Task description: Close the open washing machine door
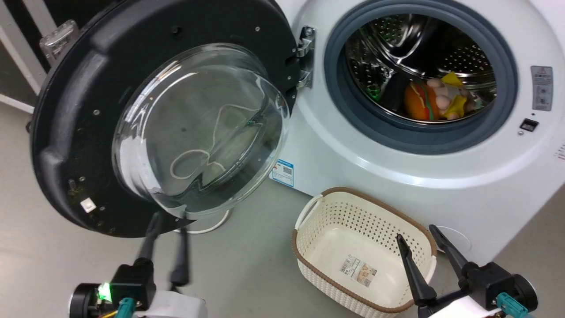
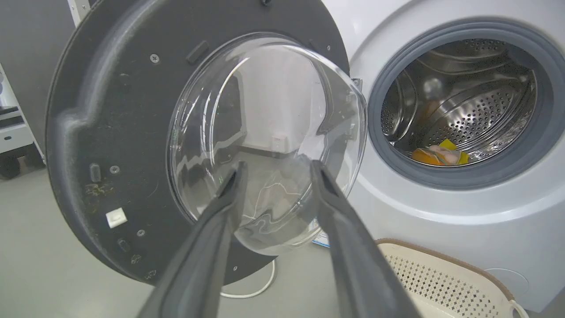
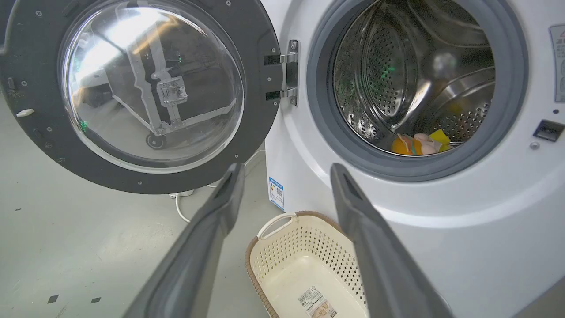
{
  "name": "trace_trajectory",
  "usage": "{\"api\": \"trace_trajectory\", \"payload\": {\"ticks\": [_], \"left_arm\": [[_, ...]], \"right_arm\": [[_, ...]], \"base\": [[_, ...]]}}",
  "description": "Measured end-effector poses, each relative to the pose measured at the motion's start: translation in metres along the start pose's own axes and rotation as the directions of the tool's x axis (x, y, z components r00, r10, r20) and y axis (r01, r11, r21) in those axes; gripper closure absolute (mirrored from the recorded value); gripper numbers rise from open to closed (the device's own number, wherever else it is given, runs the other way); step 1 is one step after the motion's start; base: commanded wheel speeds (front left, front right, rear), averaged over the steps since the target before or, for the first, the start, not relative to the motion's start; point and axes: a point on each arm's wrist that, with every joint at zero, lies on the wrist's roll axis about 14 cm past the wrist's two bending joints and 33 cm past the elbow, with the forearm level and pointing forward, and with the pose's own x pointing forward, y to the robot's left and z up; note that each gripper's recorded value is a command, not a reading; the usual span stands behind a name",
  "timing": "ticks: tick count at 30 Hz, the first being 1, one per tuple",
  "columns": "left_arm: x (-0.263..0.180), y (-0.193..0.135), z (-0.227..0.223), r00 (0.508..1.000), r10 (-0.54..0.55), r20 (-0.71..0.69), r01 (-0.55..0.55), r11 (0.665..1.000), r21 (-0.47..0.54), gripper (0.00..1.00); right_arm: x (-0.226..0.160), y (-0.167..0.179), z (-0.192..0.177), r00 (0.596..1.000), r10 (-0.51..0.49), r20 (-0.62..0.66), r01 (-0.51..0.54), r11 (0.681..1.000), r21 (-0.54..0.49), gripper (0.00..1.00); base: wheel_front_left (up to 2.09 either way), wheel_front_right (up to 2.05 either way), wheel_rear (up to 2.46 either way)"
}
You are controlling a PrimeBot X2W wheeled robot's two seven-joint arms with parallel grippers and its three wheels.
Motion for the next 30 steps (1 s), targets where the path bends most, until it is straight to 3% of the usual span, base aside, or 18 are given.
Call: {"api": "trace_trajectory", "payload": {"ticks": [10, 15, 19, 25, 28, 29, 30], "left_arm": [[0.019, 0.039, 0.059, 0.981, 0.049, 0.189, -0.046, 0.999, -0.018, 1.0], [0.047, 0.088, 0.098, 0.946, 0.13, 0.296, -0.122, 0.991, -0.046, 1.0], [0.076, 0.137, 0.114, 0.931, 0.236, 0.277, -0.206, 0.969, -0.133, 1.0], [0.107, 0.2, 0.086, 0.92, 0.389, 0.042, -0.356, 0.878, -0.32, 1.0], [0.112, 0.214, 0.05, 0.909, 0.384, -0.16, -0.415, 0.811, -0.413, 1.0], [0.111, 0.213, 0.027, 0.9, 0.336, -0.277, -0.435, 0.725, -0.534, 1.0], [0.111, 0.213, 0.027, 0.9, 0.336, -0.277, -0.435, 0.725, -0.534, 1.0]], "right_arm": [[0.002, 0.001, -0.01, 1.0, 0.009, -0.01, -0.009, 1.0, 0.015, 0.0], [0.004, -0.001, -0.018, 1.0, 0.008, -0.025, -0.008, 1.0, 0.019, 0.0], [0.004, -0.008, -0.027, 0.999, -0.005, -0.041, 0.006, 1.0, 0.03, 0.0], [0.004, -0.019, -0.036, 0.998, -0.027, -0.053, 0.029, 0.999, 0.037, 0.0], [0.003, -0.022, -0.038, 0.998, -0.036, -0.055, 0.038, 0.998, 0.041, 0.0], [0.002, -0.025, -0.04, 0.997, -0.042, -0.057, 0.045, 0.998, 0.045, 0.0], [0.002, -0.025, -0.04, 0.997, -0.042, -0.057, 0.045, 0.998, 0.045, 0.0]], "base": [[0.0, 0.0, 0.0], [0.0, 0.0, 0.0], [0.0, 0.0, 0.0], [0.0, 0.0, 0.0], [0.0, 0.0, 0.0], [0.0, 0.0, 0.0], [0.0, 0.0, 0.0]]}}
